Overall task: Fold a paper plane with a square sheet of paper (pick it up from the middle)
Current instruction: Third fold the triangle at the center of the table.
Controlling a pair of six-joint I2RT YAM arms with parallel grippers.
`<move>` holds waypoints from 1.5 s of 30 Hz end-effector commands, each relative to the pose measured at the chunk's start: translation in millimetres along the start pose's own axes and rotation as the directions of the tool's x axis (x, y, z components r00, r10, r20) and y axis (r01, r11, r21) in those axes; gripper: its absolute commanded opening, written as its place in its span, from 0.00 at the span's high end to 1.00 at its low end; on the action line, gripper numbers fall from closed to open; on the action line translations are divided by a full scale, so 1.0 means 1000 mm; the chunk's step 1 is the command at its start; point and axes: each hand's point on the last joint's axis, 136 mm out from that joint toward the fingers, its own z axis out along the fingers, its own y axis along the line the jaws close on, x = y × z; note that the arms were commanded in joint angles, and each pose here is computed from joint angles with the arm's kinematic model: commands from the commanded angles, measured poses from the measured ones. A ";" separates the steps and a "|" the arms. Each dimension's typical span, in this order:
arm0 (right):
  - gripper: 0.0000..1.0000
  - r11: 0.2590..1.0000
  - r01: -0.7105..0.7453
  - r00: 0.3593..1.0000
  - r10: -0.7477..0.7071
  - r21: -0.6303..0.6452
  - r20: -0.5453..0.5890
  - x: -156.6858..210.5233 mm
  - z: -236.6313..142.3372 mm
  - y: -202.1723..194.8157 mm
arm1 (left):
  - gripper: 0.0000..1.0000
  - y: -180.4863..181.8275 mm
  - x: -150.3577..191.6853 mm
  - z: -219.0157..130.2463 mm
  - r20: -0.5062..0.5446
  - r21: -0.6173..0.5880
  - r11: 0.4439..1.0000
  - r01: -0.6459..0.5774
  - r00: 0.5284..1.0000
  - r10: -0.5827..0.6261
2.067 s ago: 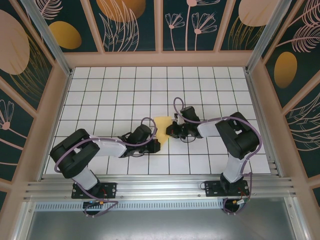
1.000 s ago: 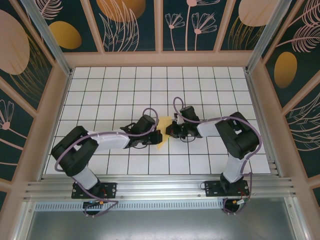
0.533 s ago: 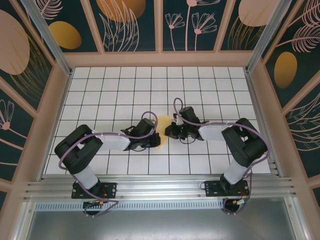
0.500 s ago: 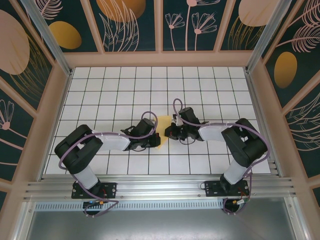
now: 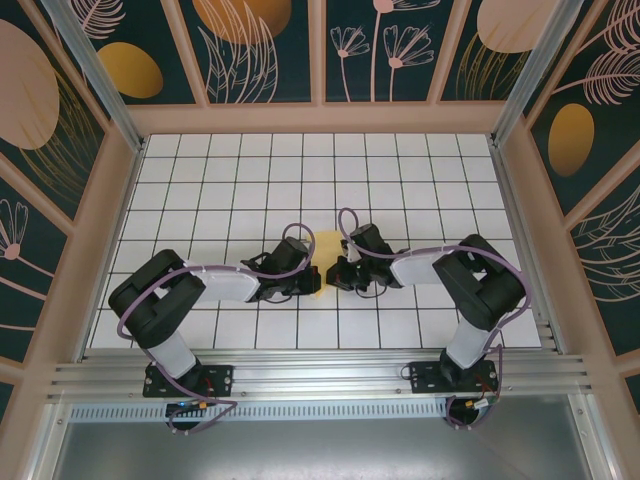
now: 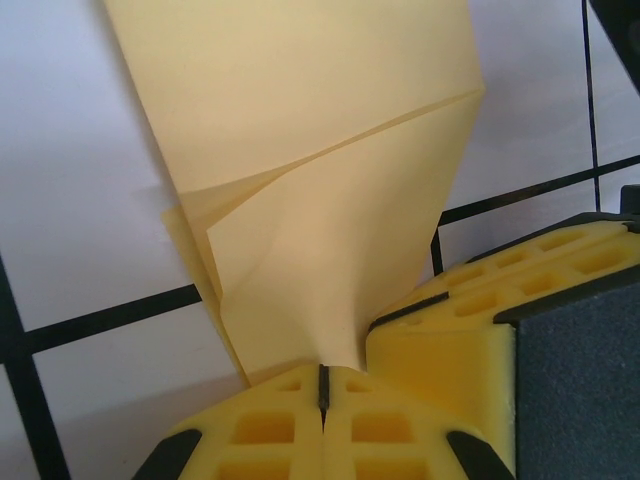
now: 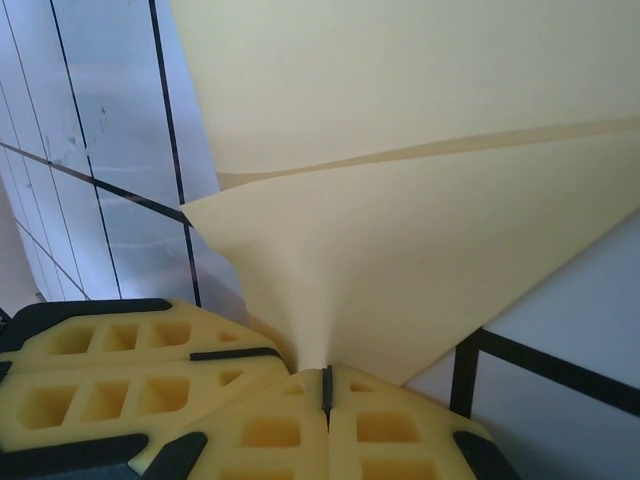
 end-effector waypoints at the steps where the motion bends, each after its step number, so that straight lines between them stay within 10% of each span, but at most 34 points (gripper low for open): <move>1: 0.95 0.995 -0.017 0.999 0.014 0.097 0.030 -0.007 0.003 -0.017 | 1.00 0.032 0.025 0.002 -0.075 -0.102 0.995 -0.002 0.997 -0.006; 27: 0.93 0.997 -0.074 0.987 0.075 -0.011 0.140 -0.066 -0.030 -0.042 | 1.00 0.058 0.049 0.007 -0.139 -0.160 0.987 -0.015 0.990 -0.008; 45: 0.94 0.999 0.026 1.000 -0.026 -0.042 0.000 0.012 -0.011 0.004 | 1.00 0.050 0.043 0.006 -0.132 -0.145 0.989 -0.021 0.991 0.002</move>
